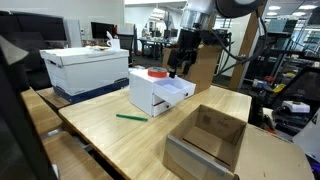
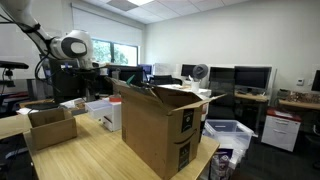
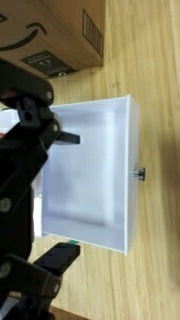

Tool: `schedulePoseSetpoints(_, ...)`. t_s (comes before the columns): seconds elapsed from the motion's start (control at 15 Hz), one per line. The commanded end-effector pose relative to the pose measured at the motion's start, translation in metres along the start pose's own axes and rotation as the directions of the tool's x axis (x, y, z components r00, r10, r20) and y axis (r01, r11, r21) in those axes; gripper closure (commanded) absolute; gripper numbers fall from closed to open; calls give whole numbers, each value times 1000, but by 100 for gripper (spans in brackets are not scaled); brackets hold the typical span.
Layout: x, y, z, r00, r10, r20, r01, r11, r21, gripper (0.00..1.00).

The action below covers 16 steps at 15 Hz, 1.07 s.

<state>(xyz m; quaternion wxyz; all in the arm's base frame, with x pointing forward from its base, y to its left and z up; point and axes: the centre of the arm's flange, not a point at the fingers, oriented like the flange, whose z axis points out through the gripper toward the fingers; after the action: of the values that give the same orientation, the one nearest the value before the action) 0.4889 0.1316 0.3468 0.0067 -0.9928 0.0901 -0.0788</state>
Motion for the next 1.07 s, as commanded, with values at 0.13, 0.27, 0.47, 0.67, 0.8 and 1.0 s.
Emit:
schedulePoseSetpoints(0.13,48,-18,10,992,-122,-15,122,992,-9,0)
schedulePoseSetpoints(0.27,59,-23,12,989,-150,-22,149,989,-6,0)
schedulePoseSetpoints(0.47,74,-28,11,983,-177,-37,177,984,-6,0)
schedulePoseSetpoints(0.67,87,-31,13,978,-199,-54,199,980,-7,0)
schedulePoseSetpoints(0.8,95,-33,15,977,-207,-58,207,978,0,0)
schedulePoseSetpoints(1.0,105,-34,19,974,-219,-66,219,976,2,0)
